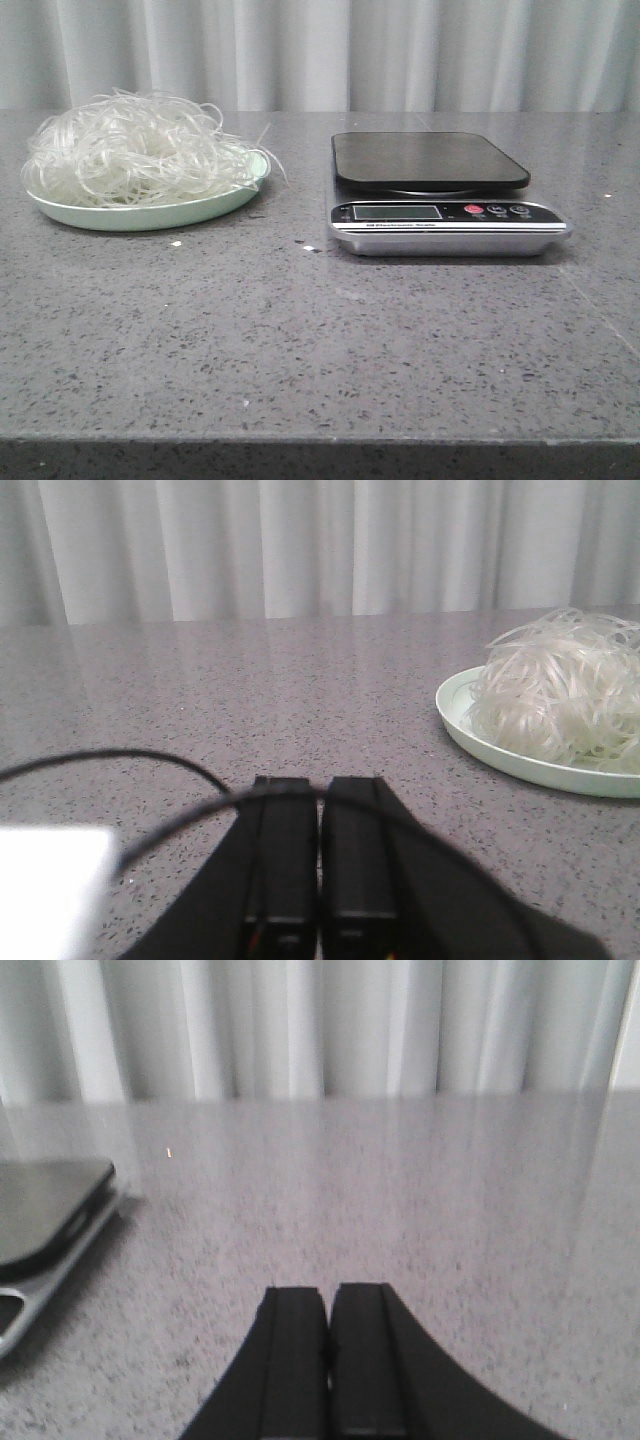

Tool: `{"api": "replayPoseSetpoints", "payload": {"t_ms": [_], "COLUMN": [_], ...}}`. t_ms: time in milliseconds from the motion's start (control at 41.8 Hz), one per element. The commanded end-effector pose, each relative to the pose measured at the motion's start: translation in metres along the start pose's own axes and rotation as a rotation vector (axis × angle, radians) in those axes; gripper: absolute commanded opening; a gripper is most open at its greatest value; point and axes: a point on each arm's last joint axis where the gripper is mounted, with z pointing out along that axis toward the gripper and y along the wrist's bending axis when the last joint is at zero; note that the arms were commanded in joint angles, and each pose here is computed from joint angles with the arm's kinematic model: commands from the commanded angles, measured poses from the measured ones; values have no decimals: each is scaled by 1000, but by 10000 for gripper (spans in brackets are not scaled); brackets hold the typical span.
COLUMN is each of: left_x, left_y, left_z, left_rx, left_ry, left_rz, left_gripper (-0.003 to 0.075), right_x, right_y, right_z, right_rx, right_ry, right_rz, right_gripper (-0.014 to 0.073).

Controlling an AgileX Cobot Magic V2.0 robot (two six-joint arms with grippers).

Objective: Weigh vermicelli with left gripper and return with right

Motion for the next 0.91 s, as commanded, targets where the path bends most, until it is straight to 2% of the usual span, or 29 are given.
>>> {"api": "replayPoseSetpoints", "payload": {"t_ms": [0,885], "left_x": [-5,-5], "left_y": [0,0], "left_z": [-2,-2], "left_rx": [0,0], "left_ry": [-86,-88], "left_rz": [-5,-5], "left_gripper": [136,137], "right_x": [-9,-7], "right_y": [0,0], "right_z": [-4,-4], "right_rx": [-2,-5], "right_ry": [-89,-74], "right_rz": [-10,-8], "right_gripper": [151,151]}}
